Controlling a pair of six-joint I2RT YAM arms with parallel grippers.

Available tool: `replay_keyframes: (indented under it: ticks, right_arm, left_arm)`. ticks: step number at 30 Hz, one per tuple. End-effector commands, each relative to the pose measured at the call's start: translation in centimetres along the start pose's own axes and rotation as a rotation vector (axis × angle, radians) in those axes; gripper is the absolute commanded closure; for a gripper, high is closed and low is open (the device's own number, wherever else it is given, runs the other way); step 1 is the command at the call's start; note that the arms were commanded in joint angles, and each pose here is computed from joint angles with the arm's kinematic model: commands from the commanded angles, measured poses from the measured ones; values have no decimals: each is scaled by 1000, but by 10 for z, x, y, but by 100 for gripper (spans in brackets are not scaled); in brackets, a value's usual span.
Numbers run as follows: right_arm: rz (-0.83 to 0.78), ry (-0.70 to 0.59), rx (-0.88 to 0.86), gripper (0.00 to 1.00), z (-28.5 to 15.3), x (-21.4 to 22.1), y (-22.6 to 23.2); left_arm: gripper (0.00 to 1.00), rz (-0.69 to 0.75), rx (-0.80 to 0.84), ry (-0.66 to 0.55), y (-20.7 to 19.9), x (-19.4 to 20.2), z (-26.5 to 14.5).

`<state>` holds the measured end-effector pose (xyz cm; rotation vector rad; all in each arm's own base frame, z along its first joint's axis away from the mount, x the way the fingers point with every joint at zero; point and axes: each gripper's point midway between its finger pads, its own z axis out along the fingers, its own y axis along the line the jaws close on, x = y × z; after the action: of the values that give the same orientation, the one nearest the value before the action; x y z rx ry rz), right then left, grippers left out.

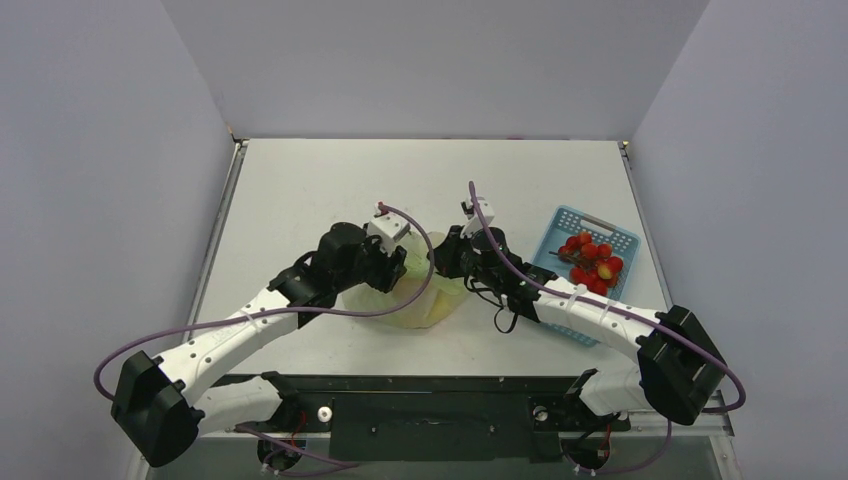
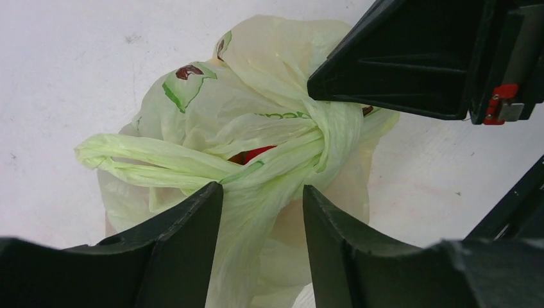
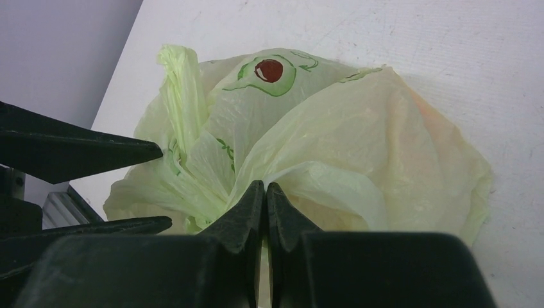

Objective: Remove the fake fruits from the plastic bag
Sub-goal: Untie the plastic bag at the center of the board.

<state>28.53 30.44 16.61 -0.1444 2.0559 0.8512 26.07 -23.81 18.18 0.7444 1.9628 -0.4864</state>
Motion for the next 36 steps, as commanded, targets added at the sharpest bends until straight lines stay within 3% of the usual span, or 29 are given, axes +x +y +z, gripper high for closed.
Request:
replay_keyframes:
  ticks: [1, 5, 10, 16, 19, 21, 25, 30, 36]
  right_arm:
    - [-18, -63, -26, 100, -3, -24, 14]
    - [-19, -68, -24, 100, -7, -25, 14]
    - [-11, -79, -27, 100, -13, -25, 12]
    - [-8, -95, -24, 100, -23, -28, 12]
    - [0, -109, -34, 100, -26, -31, 14]
    - [-1, -105, -30, 100, -26, -31, 13]
    - [19, -130, 37, 100, -29, -35, -1]
    - [162, -228, 50, 100, -42, -51, -31]
    - [302, -216, -13, 100, -43, -52, -60]
  left_arm:
    - [57, 2, -10, 2, 1, -17, -1]
    - [63, 1, -23, 39, 3, -13, 4]
    - [50, -2, -21, 69, 3, -7, 7]
    - [45, 23, -43, 103, 3, 0, 9]
    - [55, 27, -58, 104, 5, -1, 8]
    - [77, 28, -75, 80, 7, -6, 4]
    - [98, 16, -162, -24, 21, -24, -14]
    - [100, -11, -295, -177, 44, -42, -44]
    - [100, -43, -337, -303, 51, -58, -68]
